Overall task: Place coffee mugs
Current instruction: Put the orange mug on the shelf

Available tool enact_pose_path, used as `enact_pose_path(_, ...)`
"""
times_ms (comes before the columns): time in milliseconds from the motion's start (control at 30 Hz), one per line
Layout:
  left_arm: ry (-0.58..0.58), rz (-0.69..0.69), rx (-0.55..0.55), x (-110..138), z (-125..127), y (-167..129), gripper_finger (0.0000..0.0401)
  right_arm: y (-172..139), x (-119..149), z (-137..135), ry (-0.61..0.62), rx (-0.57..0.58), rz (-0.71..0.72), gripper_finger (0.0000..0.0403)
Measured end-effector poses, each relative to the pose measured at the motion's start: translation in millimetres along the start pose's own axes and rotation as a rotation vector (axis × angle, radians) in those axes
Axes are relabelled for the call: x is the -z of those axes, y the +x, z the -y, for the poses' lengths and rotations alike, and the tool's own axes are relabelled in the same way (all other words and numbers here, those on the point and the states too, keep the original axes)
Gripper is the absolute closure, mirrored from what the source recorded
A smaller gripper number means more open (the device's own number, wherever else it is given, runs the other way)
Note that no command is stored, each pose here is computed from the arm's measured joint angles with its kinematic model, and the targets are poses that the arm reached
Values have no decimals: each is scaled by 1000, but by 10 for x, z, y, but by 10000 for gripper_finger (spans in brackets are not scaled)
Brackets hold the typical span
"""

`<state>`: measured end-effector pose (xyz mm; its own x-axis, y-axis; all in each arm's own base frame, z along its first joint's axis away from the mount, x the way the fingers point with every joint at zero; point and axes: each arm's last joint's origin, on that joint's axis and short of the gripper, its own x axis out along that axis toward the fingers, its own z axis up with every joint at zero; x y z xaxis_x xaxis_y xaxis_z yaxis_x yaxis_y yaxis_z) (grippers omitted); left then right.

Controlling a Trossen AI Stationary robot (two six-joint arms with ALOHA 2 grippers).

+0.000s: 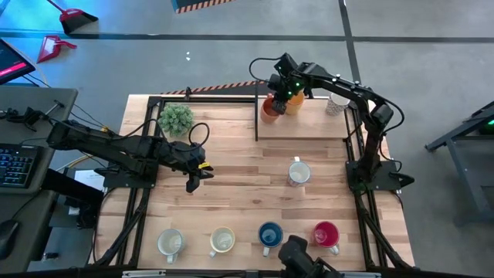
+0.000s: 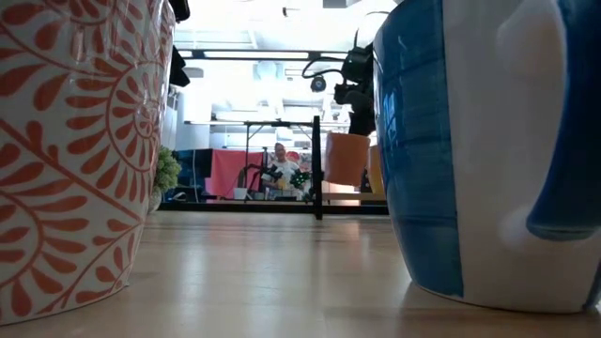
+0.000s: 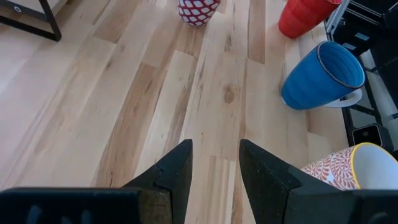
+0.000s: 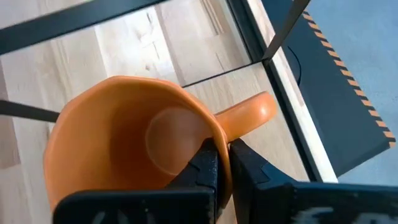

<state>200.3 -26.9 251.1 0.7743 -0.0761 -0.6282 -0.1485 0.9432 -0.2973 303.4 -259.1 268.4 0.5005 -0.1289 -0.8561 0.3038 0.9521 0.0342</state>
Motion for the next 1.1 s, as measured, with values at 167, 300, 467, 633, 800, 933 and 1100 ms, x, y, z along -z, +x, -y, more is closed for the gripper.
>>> enact_pose_path(167,0,0,0,0,0,0,282,6,24,-34,-2,-13,-32,403)
enact_pose_path(300,0,2,-5,-1,-2,0,282,8,8,-36,-6,-10,-18,403)
enact_pose_path(467,0,3,-6,-1,-2,0,282,17,5,-46,-8,-13,-19,403)
enact_pose_path(633,0,3,-7,-1,-2,0,282,172,20,-72,-4,-34,-58,403)
enact_pose_path(800,-1,3,-7,-1,-2,0,282,252,-7,-124,-46,-27,-63,403)
enact_pose_path(933,-1,3,-6,0,-1,0,282,256,-10,-111,-50,-22,-57,403)
enact_pose_path(1100,0,3,-7,-1,-2,0,282,254,-5,-101,-47,-19,-60,403)
